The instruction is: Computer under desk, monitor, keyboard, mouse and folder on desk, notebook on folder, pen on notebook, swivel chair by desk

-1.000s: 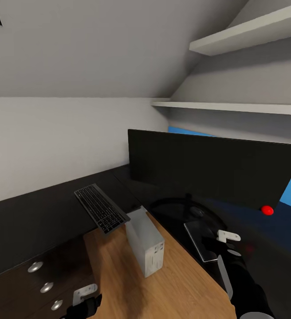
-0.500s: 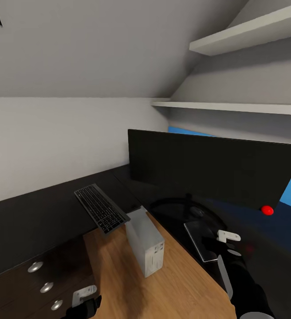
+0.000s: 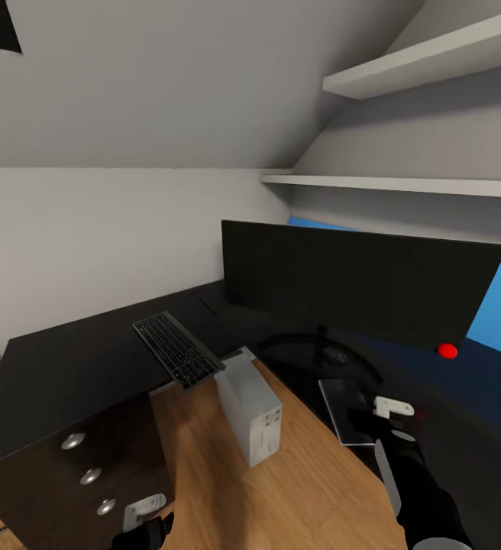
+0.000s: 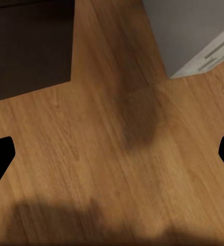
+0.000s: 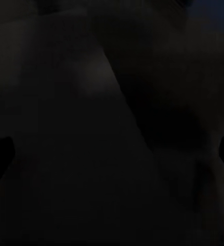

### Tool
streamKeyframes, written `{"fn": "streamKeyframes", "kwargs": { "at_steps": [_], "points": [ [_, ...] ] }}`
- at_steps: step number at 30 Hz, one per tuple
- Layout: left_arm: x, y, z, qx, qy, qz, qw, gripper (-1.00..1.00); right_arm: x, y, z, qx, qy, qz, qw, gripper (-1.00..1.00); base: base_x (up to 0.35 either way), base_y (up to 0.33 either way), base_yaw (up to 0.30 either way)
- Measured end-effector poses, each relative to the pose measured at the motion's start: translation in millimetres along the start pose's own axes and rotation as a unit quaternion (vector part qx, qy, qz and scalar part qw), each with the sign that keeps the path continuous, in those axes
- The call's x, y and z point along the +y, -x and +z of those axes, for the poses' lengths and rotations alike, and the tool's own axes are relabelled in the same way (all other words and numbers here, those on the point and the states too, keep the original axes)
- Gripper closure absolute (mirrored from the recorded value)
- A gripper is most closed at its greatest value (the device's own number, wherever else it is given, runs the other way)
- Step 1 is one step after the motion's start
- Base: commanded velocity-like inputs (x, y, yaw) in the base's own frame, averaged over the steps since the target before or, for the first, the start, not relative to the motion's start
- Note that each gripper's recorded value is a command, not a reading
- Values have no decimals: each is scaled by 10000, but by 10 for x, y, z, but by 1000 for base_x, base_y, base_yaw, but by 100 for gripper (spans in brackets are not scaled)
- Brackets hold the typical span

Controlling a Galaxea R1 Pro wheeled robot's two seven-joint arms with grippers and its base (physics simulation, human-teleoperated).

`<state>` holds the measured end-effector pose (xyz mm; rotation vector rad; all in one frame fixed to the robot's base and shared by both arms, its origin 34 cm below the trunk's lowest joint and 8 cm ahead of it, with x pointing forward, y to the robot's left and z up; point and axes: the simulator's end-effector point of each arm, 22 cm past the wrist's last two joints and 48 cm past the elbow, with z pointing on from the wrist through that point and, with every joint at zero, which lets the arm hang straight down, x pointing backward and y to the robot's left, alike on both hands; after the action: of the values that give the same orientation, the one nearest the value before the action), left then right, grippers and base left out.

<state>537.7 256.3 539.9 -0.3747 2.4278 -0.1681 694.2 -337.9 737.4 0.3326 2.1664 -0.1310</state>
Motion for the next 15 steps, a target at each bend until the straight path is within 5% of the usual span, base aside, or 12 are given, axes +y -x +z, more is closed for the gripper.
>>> {"fn": "streamKeyframes", "kwargs": {
  "at_steps": [15],
  "points": [
    [-5, -7, -1, 7, -4, 4, 10000, -100, -2, 0, -1, -1, -4, 1, 10000, -100, -15, 0, 0]
  ]
}}
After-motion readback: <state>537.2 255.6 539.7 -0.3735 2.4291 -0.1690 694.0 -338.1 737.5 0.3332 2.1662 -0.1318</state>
